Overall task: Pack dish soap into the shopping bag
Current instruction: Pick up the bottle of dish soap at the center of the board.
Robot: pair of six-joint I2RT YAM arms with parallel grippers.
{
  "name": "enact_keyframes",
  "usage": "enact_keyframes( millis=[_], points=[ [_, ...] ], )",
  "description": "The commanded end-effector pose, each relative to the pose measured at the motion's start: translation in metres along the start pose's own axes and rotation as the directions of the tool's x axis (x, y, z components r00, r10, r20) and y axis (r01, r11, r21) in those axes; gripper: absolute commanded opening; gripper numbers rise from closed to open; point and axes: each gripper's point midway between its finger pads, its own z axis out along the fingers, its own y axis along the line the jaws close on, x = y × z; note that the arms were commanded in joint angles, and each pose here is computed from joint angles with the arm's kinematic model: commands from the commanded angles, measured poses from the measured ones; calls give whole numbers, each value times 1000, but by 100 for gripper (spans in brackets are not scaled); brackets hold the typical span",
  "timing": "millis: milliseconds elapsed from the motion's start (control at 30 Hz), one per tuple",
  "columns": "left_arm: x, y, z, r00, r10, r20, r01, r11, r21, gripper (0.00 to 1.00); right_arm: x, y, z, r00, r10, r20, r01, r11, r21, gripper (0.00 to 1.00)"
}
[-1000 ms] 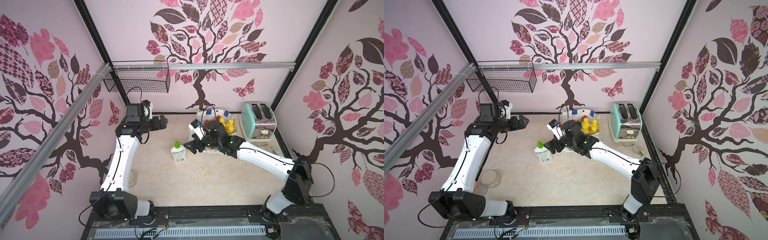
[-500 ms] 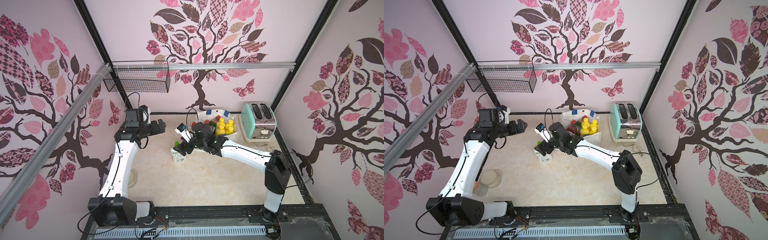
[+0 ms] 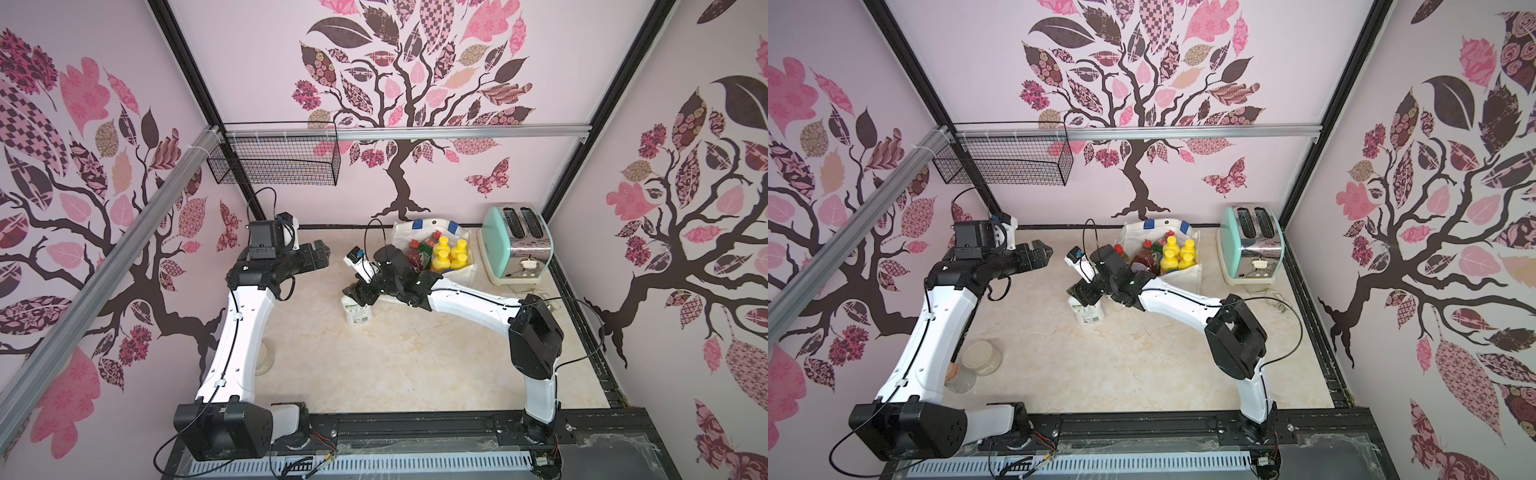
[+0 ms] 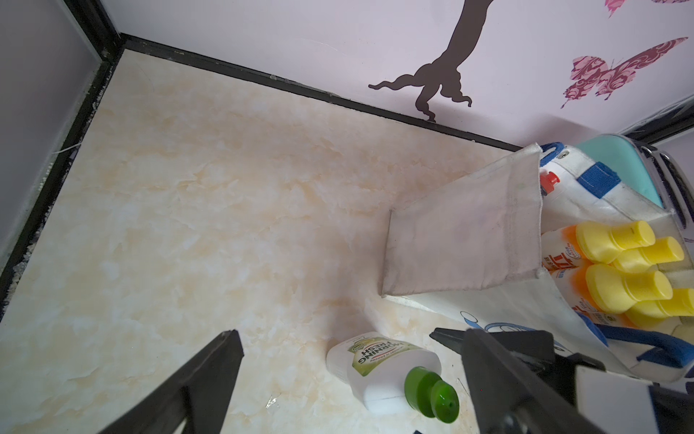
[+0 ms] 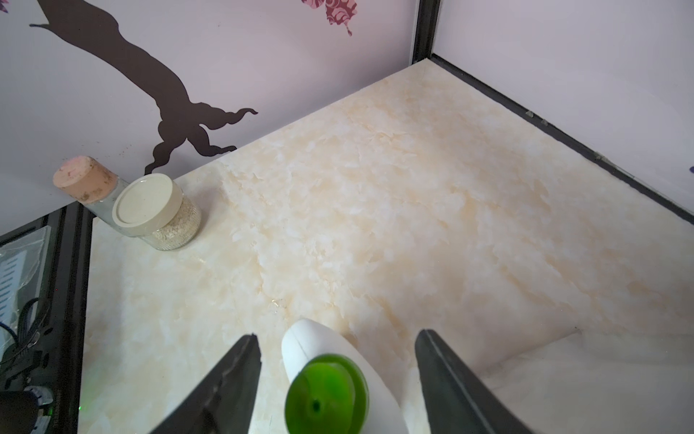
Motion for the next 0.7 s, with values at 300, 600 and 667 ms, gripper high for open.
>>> enact_keyframes(
  millis=[300, 600, 667],
  points=[
    [-1, 2, -5, 1000, 5, 15, -5, 1000, -4, 97, -7, 11, 12, 1000, -23, -9, 23, 999, -26, 52],
    [-4, 3, -7, 1000, 8, 23, -7, 1000, -13, 97, -1, 6, 12, 999, -27, -43, 28, 1000, 8, 31],
    [-6, 3, -9, 999, 10, 31, -9, 1000, -15, 97, -5, 5, 7, 999, -30, -38, 31, 999, 17, 23]
  ],
)
